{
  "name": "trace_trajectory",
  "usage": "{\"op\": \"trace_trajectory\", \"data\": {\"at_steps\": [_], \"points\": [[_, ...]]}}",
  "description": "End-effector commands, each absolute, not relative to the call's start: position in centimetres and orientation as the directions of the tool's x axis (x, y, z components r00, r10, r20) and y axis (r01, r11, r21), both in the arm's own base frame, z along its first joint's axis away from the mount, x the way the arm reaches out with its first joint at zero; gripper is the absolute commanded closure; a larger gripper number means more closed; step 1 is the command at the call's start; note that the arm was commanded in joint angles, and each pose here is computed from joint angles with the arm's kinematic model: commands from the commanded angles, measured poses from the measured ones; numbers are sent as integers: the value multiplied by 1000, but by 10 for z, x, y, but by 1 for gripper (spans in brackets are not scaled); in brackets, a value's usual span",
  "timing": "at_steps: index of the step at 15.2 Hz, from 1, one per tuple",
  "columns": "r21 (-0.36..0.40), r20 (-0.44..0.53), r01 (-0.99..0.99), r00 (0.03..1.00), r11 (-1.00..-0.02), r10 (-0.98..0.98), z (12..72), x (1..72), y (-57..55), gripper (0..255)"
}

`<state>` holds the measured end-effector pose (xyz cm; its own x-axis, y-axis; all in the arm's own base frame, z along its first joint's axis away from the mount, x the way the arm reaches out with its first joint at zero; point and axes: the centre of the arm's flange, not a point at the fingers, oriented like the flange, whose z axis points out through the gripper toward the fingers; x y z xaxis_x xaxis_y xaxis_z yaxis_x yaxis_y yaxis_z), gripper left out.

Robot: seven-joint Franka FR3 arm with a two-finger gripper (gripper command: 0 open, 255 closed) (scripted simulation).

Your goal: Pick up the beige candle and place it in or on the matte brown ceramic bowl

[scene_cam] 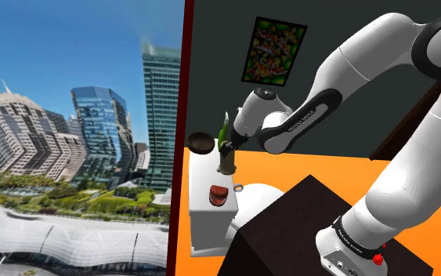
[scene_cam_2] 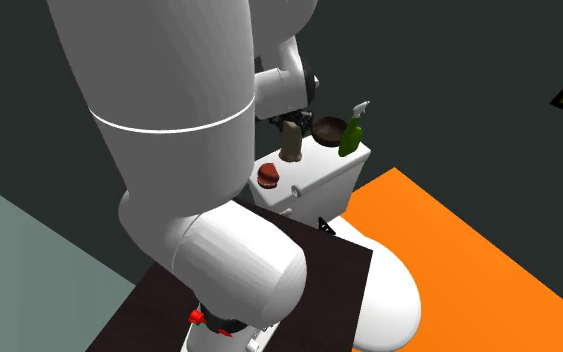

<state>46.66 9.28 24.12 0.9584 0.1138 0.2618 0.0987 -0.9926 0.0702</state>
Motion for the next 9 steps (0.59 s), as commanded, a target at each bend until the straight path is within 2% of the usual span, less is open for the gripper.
{"op": "trace_trajectory", "data": {"at_steps": [1,9], "points": [[69,261,99,959,-993,114,245,492,85,255],[69,261,99,959,-993,114,257,593,57,255]]}}
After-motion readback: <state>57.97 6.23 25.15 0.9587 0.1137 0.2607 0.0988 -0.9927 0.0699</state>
